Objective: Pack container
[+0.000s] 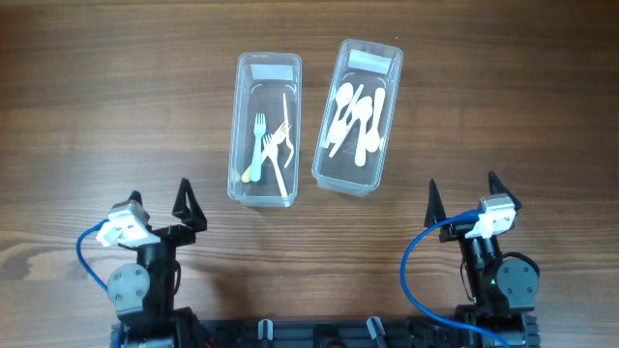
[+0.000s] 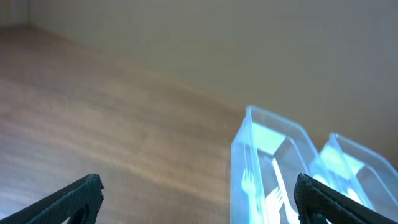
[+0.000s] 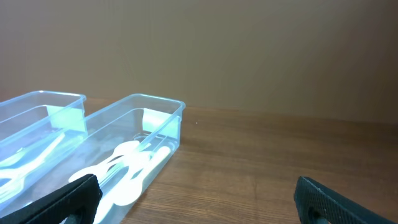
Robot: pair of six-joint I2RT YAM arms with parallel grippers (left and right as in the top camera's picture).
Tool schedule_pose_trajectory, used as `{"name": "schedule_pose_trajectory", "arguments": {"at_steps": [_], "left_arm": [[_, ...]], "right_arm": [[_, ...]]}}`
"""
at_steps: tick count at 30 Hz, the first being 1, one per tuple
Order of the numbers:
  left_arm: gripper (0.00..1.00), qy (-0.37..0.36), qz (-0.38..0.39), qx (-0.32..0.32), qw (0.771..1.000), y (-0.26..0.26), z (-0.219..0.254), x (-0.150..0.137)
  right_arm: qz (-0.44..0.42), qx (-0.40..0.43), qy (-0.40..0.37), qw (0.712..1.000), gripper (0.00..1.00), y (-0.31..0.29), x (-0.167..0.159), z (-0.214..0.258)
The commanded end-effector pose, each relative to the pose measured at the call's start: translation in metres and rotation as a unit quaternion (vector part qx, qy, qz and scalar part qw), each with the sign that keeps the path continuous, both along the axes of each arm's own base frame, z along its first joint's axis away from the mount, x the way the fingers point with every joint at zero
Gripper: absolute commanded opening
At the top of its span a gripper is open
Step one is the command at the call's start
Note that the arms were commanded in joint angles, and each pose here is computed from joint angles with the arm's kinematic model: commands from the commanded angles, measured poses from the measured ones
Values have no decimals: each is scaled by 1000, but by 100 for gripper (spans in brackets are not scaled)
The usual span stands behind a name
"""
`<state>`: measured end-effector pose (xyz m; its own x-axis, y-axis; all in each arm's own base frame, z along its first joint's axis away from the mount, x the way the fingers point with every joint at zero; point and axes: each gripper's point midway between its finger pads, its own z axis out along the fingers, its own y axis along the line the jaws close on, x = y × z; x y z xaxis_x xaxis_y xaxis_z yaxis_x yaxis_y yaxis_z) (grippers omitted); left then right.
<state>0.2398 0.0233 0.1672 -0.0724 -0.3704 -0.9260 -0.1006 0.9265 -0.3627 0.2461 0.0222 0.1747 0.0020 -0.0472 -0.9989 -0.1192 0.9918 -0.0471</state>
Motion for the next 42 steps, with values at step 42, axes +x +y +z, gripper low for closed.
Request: {"name": "schedule_pose_trajectory", "arguments": {"at_steps": [42], "left_arm": [[100,20,1,41,999,-1,-14,0]], "right_arm": [[1,-2,-7,1000,99,0,-1,2]]}}
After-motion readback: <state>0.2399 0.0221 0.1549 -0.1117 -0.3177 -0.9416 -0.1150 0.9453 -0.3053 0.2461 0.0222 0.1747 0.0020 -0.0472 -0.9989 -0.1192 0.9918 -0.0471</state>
